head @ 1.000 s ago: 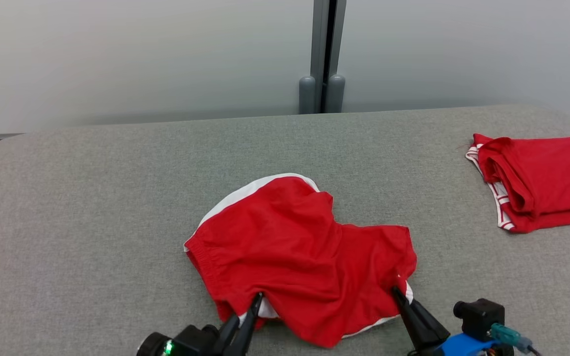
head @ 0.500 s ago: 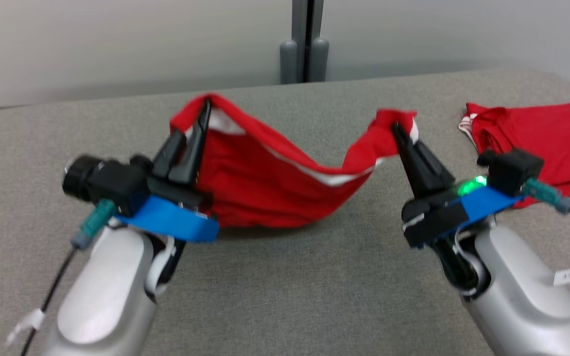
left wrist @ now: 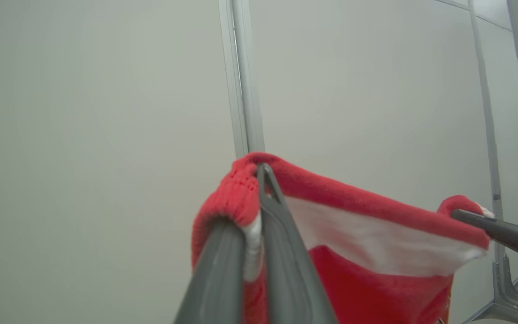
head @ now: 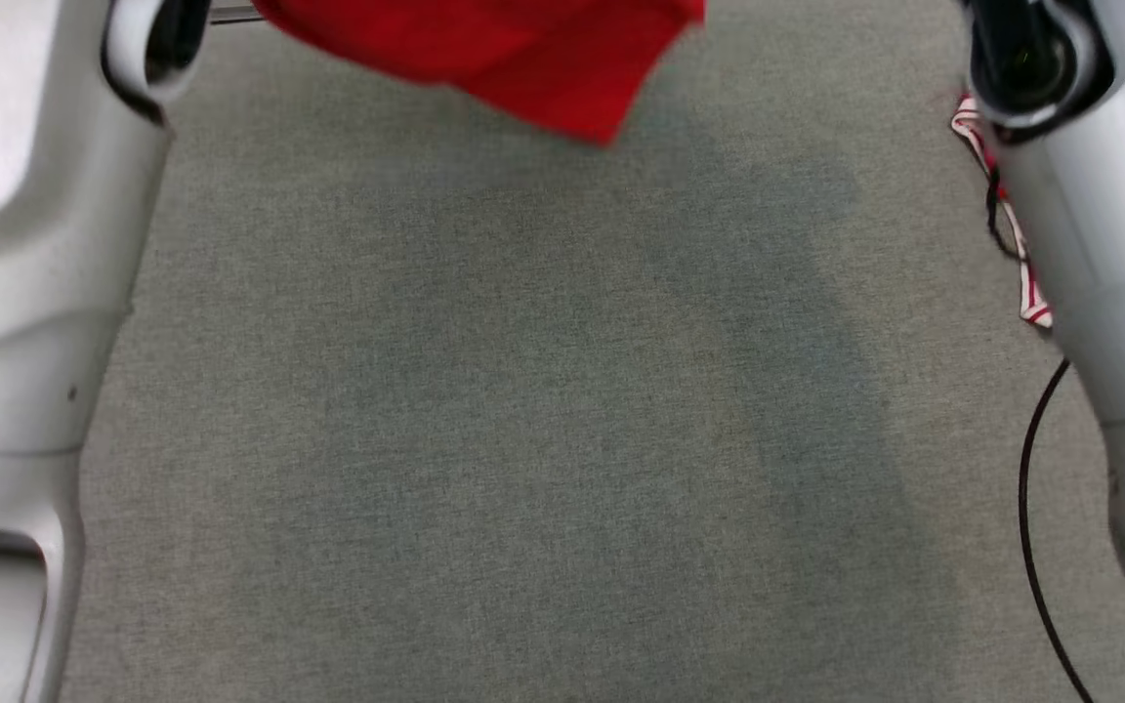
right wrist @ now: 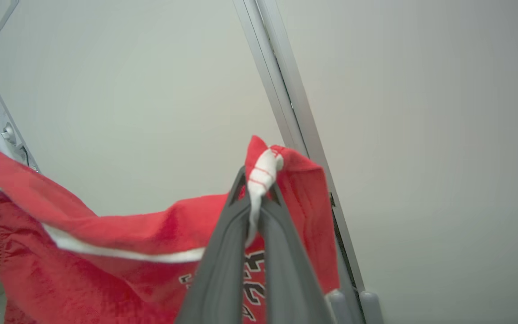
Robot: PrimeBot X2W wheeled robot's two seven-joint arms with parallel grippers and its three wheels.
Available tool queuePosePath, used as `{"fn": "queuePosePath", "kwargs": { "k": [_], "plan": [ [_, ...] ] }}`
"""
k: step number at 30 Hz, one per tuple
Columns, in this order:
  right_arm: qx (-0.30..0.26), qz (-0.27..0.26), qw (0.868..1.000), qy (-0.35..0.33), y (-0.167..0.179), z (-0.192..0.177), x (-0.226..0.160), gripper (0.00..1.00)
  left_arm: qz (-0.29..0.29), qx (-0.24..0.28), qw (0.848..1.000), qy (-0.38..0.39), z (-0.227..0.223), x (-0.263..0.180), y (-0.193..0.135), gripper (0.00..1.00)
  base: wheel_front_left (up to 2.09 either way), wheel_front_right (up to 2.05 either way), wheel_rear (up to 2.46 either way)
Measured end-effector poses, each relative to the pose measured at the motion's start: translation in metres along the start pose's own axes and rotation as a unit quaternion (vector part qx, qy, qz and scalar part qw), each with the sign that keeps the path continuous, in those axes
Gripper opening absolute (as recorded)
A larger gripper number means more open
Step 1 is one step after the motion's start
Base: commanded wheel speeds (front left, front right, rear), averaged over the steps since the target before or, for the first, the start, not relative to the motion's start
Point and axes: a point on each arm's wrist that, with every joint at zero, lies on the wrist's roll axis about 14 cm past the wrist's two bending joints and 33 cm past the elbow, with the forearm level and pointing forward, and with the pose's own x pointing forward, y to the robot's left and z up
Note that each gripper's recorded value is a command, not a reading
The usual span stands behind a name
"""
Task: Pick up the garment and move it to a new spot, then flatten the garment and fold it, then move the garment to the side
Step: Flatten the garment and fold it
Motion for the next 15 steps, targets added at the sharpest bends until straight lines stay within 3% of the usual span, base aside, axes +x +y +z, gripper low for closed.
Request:
{"fn": "queuePosePath", "kwargs": {
  "k": [8,11,15],
  "plan": [
    [0.009,0.000,0.998,-0.059,0.000,0.038,0.044,0.00,-0.011,0.023,0.999,-0.047,0.031,0.045,0.007,0.00,0.00,0.00,0.00],
    [0.006,-0.003,0.999,-0.045,-0.003,0.025,0.044,0.00,-0.018,0.019,0.999,-0.048,0.025,0.045,0.001,0.00,0.00,0.00,0.00],
    [-0.002,-0.018,1.000,0.002,-0.017,-0.015,0.029,0.00,-0.019,0.000,1.000,-0.007,-0.015,0.025,-0.006,0.00,0.00,0.00,0.00]
  ]
}}
